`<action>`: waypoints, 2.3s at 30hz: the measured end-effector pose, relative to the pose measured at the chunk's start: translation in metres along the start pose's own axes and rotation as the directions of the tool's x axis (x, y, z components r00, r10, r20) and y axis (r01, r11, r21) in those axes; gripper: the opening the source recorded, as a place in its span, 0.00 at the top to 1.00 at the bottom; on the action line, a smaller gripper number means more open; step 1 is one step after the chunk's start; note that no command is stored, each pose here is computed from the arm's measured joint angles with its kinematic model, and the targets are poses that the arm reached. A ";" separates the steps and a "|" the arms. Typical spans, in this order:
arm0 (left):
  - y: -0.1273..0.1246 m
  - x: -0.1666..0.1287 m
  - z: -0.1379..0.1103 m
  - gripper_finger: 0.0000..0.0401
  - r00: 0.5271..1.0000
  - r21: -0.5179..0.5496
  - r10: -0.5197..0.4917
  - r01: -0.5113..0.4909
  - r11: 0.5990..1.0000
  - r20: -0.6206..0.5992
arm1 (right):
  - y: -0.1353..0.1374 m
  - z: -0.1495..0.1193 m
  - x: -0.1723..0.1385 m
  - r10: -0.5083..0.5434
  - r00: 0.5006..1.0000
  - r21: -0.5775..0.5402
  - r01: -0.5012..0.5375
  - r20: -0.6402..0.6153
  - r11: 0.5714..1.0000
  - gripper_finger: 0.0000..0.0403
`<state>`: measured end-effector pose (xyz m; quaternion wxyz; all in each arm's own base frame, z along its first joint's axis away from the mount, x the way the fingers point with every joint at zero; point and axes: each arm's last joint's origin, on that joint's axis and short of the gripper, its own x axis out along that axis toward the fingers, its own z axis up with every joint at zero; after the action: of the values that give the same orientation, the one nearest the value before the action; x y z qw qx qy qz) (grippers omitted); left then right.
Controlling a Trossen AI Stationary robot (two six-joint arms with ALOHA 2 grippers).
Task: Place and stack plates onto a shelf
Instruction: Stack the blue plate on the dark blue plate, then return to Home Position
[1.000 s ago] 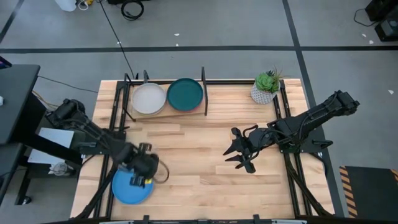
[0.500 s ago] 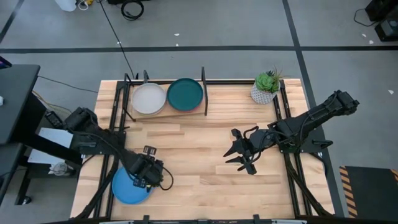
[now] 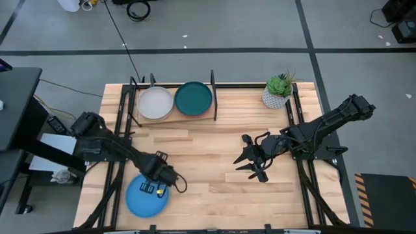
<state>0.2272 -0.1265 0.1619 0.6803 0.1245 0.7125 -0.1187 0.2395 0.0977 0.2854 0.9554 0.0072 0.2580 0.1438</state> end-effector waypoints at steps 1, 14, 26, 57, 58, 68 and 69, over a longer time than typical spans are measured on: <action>0.003 -0.003 0.000 0.96 1.000 -0.015 -0.001 0.001 1.000 0.013 | 0.000 0.000 0.000 0.000 1.000 0.000 0.000 0.000 1.000 0.70; 0.112 -0.062 -0.027 0.97 0.939 -0.653 0.167 0.075 0.754 0.301 | 0.000 0.000 0.000 0.000 1.000 0.030 0.000 -0.001 1.000 0.70; 0.226 -0.097 -0.084 0.97 0.881 -0.864 0.280 0.232 0.446 0.381 | 0.000 0.000 0.000 -0.009 1.000 0.049 0.009 0.003 0.999 0.70; 0.394 -0.084 -0.111 0.82 0.943 -0.886 0.254 0.079 0.457 0.215 | -0.004 0.002 0.000 -0.064 0.998 0.053 0.063 0.023 0.997 0.70; 0.395 -0.085 -0.110 0.77 0.938 -0.883 0.272 0.068 0.465 0.216 | -0.004 0.002 0.000 -0.070 0.997 0.053 0.068 0.025 0.996 0.70; 0.363 -0.140 -0.098 0.45 0.794 -0.781 0.481 -0.014 0.625 0.371 | -0.008 -0.002 0.002 -0.166 0.985 0.084 0.161 0.052 0.983 0.71; 0.352 -0.144 -0.094 0.46 0.765 -0.759 0.504 -0.030 0.650 0.401 | -0.008 -0.006 0.004 -0.168 0.984 0.085 0.163 0.058 0.983 0.72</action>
<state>0.2650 0.2345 0.3101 0.8663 -0.0826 0.4285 0.2431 0.2422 0.0906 0.2777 0.9708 0.0287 0.2323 0.0532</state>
